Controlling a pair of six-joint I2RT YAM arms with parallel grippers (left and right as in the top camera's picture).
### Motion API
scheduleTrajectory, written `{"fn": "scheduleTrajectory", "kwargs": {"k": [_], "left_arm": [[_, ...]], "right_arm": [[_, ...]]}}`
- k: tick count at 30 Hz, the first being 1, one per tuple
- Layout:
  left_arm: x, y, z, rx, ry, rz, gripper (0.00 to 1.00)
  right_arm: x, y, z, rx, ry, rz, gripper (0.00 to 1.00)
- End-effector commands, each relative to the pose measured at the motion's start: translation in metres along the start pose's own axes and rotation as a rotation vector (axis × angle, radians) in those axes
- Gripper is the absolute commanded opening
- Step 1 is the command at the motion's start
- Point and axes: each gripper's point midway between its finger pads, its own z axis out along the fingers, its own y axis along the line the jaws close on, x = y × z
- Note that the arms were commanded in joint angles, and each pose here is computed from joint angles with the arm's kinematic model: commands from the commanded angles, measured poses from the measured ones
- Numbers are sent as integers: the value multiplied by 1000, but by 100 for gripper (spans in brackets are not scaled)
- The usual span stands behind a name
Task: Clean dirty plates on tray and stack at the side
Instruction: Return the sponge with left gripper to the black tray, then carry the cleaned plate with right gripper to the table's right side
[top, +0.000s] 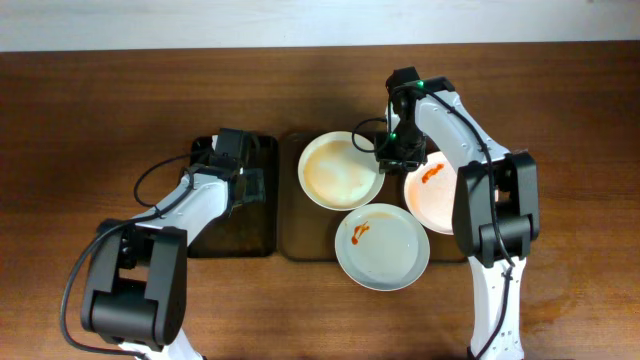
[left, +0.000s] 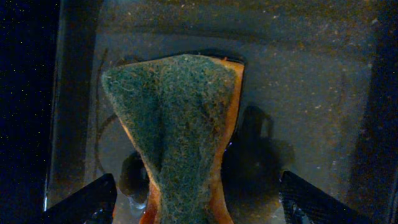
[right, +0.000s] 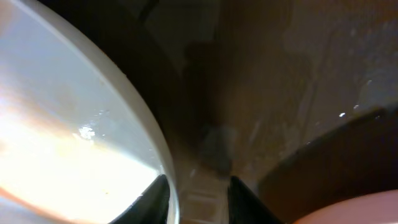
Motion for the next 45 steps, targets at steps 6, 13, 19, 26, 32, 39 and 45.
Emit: {"fn": "scheduleTrajectory", "kwargs": {"k": [6,13,19,26,32,39,45], "left_arm": [[5,-1,5,2,21,9,100],[5,-1,5,2,21,9,100],[5,-1,5,2,21,9,100],[5,-1,5,2,21,9,100],[5,-1,5,3,21,9,100],[5,-1,5,3,21,9,100],[5,-1,5,3,21,9,100]], "right_arm": [[-20,22,-54,84,-203,-178,4],[14,46,-179,395,-506,-233,4],[51,46,-208,753,-783,104,4],[64,67,-210,954,-933,-38,4],[55,61,-181,801,-793,1,4],[19,28,-129,28,-332,62,4],[16,-167,-170,-128,-349,480,4]]}}
